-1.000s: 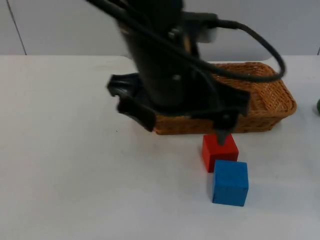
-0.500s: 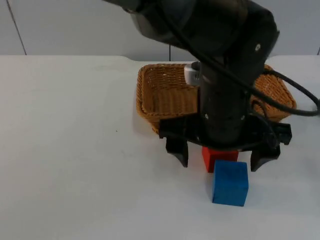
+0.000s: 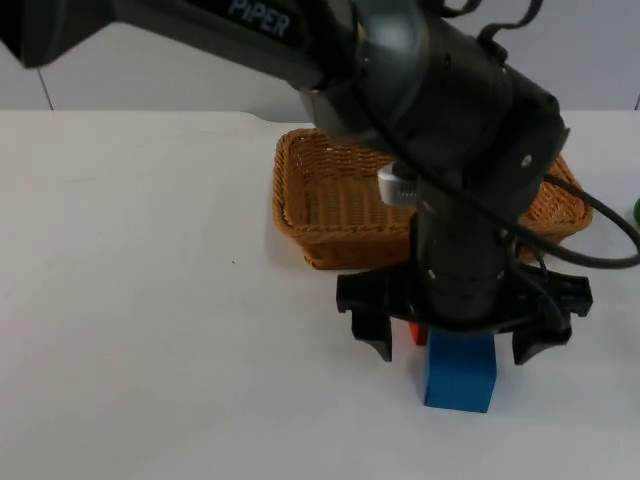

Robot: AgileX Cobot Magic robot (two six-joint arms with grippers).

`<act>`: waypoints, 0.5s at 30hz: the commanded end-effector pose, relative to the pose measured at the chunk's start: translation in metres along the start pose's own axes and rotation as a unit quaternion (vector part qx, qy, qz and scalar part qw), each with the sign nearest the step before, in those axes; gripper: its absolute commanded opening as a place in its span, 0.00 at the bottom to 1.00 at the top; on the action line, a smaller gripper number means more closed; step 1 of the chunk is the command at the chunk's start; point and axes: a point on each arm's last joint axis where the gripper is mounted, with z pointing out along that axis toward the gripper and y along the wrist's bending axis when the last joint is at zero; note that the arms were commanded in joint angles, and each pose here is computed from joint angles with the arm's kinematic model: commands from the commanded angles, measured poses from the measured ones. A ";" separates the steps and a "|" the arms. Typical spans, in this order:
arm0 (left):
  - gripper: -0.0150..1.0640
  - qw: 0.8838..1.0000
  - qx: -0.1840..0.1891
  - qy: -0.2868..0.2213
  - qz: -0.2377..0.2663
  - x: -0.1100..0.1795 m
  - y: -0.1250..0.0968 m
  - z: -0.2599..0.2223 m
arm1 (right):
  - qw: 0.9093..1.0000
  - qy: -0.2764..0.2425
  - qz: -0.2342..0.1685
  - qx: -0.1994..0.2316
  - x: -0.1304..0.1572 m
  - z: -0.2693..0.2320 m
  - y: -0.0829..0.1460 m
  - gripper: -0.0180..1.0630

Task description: Place all geometric objects except the red cube into the basket.

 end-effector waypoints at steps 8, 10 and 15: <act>0.88 0.999 0.041 -0.011 -0.016 0.000 -0.010 0.007 | 1.000 -0.007 0.005 0.000 -0.002 -0.001 -0.001 0.99; 0.88 0.999 0.048 -0.016 -0.016 -0.001 -0.011 0.007 | 1.000 -0.006 0.005 0.000 -0.002 -0.001 -0.001 0.99; 0.88 0.999 0.047 -0.020 0.006 -0.001 -0.011 0.007 | 1.000 -0.006 0.005 0.000 -0.002 -0.001 -0.001 0.99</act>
